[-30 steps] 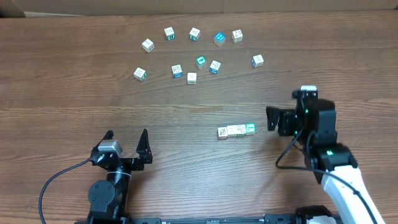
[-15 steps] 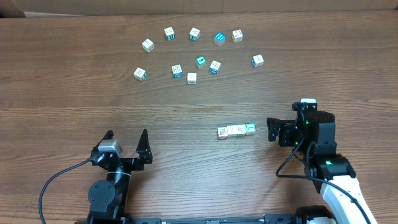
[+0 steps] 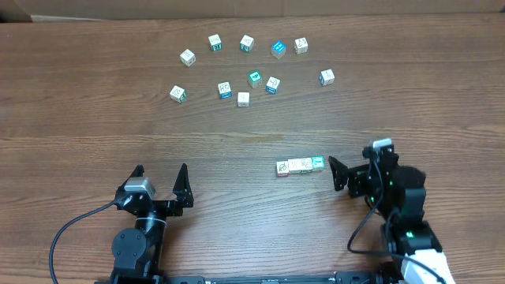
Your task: Form a horizontal line
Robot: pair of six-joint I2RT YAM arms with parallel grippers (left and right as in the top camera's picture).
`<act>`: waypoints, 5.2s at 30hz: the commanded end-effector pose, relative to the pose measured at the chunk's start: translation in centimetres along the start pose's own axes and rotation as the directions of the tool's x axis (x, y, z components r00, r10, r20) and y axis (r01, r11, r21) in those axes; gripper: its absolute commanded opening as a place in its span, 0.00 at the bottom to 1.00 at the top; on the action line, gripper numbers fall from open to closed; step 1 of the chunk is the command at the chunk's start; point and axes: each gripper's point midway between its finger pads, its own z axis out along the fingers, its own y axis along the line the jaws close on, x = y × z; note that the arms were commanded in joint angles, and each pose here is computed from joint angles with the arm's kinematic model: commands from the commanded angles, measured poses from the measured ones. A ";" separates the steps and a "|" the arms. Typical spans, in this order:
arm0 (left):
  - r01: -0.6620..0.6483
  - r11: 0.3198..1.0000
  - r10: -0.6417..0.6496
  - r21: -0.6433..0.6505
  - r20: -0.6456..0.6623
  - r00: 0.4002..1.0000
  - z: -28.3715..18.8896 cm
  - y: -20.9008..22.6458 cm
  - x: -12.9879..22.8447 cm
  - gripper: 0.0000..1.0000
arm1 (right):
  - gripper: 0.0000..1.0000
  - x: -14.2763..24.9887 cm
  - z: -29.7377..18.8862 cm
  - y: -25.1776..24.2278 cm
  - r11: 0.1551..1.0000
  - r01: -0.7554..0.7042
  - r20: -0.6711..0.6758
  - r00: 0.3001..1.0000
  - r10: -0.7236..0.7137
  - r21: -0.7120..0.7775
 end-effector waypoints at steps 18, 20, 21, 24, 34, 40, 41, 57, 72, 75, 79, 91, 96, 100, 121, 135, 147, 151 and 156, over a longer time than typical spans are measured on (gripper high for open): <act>-0.027 1.000 0.027 0.014 0.008 1.000 -0.1 -0.3 -0.1 0.99 | 1.00 1.6 -1.2 -0.3 1.000 0.010 0.077 0.997 -0.011 0.009; -0.027 1.000 0.027 0.014 0.008 1.000 -0.1 -0.3 -0.1 1.00 | 1.00 1.6 -1.2 -0.3 1.000 0.010 0.076 0.997 -0.011 0.009; -0.027 1.000 0.027 0.014 0.008 1.000 -0.1 -0.3 -0.1 1.00 | 1.00 1.6 -1.2 -0.3 1.000 0.010 0.075 0.997 -0.011 0.009; -0.027 1.000 0.027 0.014 0.008 1.000 -0.1 -0.3 -0.1 0.99 | 1.00 1.8 -1.2 -0.3 1.000 0.009 0.072 0.997 -0.010 0.010; -0.027 1.000 0.027 0.014 0.008 1.000 -0.1 -0.3 -0.1 1.00 | 1.00 2.5 -1.1 -0.5 1.000 -0.002 0.058 0.998 0.001 0.015; -0.027 1.000 0.027 0.014 0.008 1.000 -0.1 -0.3 -0.1 1.00 | 1.00 3.8 -1.2 -0.5 1.000 -0.004 0.054 0.999 0.003 0.017; -0.027 1.000 0.027 0.014 0.008 1.000 -0.1 -0.3 -0.1 1.00 | 1.00 4.0 -1.3 -0.5 1.000 -0.004 0.053 0.999 0.003 0.020; -0.027 1.000 0.027 0.014 0.008 1.000 -0.1 -0.3 -0.1 0.99 | 1.00 3.7 -1.6 -0.5 1.000 -0.002 0.070 0.998 0.000 0.022; -0.027 1.000 0.027 0.014 0.008 1.000 -0.1 -0.3 -0.1 1.00 | 1.00 3.9 -1.8 -0.5 1.000 -0.005 0.061 0.998 0.003 0.022; -0.027 1.000 0.027 0.014 0.008 1.000 -0.1 -0.3 -0.1 1.00 | 1.00 3.9 -1.9 -0.4 1.000 -0.004 0.065 0.998 0.002 0.022; -0.027 1.000 0.027 0.014 0.008 1.000 -0.1 -0.3 -0.1 1.00 | 1.00 3.7 -2.3 -0.3 1.000 -0.001 0.075 0.997 -0.001 0.021; -0.027 1.000 0.027 0.014 0.008 1.000 -0.1 -0.3 -0.1 0.99 | 1.00 2.0 -3.1 0.5 1.000 0.026 0.157 0.987 -0.026 0.002; -0.027 1.000 0.027 0.014 0.008 1.000 -0.1 -0.3 -0.1 1.00 | 1.00 1.4 -3.4 1.0 0.999 0.043 0.184 0.982 -0.041 -0.009; -0.027 1.000 0.027 0.014 0.008 1.000 -0.1 -0.3 -0.1 0.99 | 1.00 0.7 -3.7 1.1 0.999 0.050 0.215 0.976 -0.048 -0.007; -0.027 1.000 0.027 0.014 0.008 1.000 -0.1 -0.3 -0.1 1.00 | 1.00 -3.4 -6.5 1.7 0.995 0.099 0.416 0.905 -0.094 0.010; -0.027 1.000 0.027 0.014 0.008 1.000 -0.1 -0.3 -0.1 1.00 | 1.00 -4.1 -7.1 1.9 0.994 0.109 0.452 0.886 -0.103 0.014; -0.027 1.000 0.027 0.014 0.008 1.000 -0.1 -0.3 -0.1 1.00 | 1.00 -4.5 -7.5 1.9 0.993 0.114 0.473 0.874 -0.108 0.018; -0.027 1.000 0.027 0.014 0.008 1.000 -0.1 -0.3 -0.1 0.99 | 1.00 -4.5 -7.5 2.0 0.993 0.114 0.473 0.874 -0.108 0.017; -0.027 1.000 0.027 0.014 0.008 1.000 -0.1 -0.3 -0.1 0.99 | 1.00 -4.5 -7.5 2.0 0.993 0.114 0.473 0.874 -0.108 0.017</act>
